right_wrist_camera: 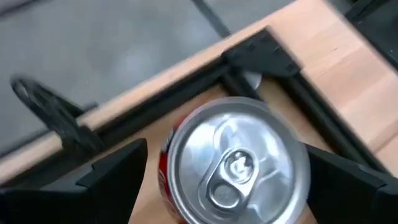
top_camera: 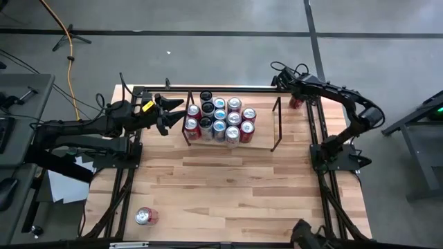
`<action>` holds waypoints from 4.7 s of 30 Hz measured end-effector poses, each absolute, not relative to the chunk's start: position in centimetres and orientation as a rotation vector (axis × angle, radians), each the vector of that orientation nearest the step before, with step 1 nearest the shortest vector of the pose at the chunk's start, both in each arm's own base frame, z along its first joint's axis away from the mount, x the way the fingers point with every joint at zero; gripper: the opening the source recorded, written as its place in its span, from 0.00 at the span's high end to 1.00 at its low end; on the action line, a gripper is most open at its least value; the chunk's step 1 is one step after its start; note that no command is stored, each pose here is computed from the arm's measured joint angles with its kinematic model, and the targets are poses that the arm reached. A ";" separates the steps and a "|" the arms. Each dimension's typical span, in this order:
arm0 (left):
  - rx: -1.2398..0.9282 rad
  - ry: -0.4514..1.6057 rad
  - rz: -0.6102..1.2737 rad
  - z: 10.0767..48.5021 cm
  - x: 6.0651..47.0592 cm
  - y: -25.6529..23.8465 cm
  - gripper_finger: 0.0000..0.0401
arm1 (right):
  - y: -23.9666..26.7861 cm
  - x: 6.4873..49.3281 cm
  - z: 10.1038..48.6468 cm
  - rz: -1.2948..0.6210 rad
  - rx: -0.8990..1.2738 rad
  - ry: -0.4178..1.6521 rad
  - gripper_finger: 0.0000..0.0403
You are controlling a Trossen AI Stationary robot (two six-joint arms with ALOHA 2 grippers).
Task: Place canned beverage on shelf
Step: Put the top red-white soda can on the shelf aligned with the other red-white soda can
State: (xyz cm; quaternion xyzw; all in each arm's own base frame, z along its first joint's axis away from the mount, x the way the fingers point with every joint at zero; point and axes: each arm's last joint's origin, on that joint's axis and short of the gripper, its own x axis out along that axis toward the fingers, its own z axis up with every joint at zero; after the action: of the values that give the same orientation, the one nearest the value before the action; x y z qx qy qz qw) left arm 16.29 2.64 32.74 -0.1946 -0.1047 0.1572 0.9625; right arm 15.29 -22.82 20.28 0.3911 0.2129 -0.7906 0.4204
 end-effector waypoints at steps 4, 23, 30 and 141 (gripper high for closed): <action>-0.395 -0.213 0.318 32.7 16.3 2.6 0.31 | -23.4 15.6 18.9 -1.947 0.991 0.624 0.09; -0.395 -0.217 0.334 32.8 16.3 2.7 0.31 | -22.6 15.3 21.0 -1.740 0.823 0.810 0.26; -0.395 -0.217 0.336 32.8 16.3 2.7 0.31 | -20.8 15.9 27.8 -1.494 0.609 0.681 0.26; -0.369 -0.204 0.344 32.7 16.3 2.8 0.31 | -18.4 25.0 29.2 -0.400 0.007 1.185 1.00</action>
State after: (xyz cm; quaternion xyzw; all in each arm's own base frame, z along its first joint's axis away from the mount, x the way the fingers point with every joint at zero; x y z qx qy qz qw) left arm 16.29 2.75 32.70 -0.1822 -0.1007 0.1697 0.9632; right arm 25.05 -18.36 29.22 0.0035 0.5547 -0.1871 0.8107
